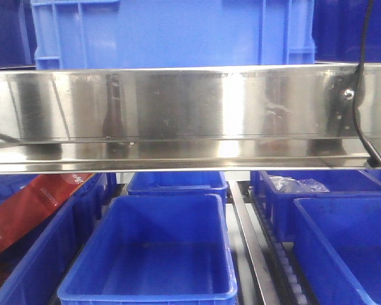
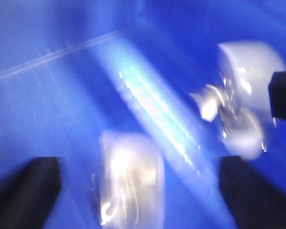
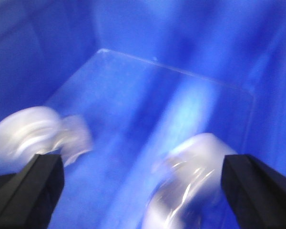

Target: Place valve from conveyor to right shelf box

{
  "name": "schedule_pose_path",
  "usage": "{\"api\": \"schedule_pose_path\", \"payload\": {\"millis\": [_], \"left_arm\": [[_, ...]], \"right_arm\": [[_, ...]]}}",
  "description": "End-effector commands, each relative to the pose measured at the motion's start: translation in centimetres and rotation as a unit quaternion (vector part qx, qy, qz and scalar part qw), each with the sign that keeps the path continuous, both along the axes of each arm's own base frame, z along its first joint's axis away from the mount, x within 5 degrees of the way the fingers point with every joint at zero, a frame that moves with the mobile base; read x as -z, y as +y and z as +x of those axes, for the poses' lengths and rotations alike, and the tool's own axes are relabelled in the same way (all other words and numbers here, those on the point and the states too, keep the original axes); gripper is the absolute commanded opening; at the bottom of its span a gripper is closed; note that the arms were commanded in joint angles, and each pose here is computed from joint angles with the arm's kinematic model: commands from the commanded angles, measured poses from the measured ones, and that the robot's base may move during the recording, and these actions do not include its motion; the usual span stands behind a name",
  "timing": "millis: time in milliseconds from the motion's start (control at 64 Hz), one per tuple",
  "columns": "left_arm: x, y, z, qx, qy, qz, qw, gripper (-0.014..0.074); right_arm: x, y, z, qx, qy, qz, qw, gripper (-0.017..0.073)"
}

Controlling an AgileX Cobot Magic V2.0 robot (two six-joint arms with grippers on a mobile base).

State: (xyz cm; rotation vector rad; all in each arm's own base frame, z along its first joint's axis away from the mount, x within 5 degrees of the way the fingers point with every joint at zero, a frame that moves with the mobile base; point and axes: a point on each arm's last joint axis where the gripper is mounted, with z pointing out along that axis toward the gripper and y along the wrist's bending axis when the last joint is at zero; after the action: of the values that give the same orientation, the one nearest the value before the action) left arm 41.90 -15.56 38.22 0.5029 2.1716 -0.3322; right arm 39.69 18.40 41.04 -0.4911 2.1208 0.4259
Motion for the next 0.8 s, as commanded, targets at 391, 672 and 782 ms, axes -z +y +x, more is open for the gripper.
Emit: {"api": "schedule_pose_path", "payload": {"millis": [391,672,782], "left_arm": [[-10.8,4.2,-7.5,-0.024,-0.132,-0.001,0.991,0.0325],[-13.4,10.4,-11.8,-0.096,-0.119,0.006,0.988,-0.0111],[-13.0,11.8,-13.6,-0.119,-0.122,-0.002,0.985,-0.0111]], "right_arm": [[-9.8,-3.1,-7.3,-0.002,-0.112,0.047,0.993,0.0193],[-12.1,-8.6,-10.2,0.054,-0.116,0.035,0.991,-0.0158],[-11.2,-10.2,-10.8,0.076,-0.098,0.026,0.992,-0.0158]]}}
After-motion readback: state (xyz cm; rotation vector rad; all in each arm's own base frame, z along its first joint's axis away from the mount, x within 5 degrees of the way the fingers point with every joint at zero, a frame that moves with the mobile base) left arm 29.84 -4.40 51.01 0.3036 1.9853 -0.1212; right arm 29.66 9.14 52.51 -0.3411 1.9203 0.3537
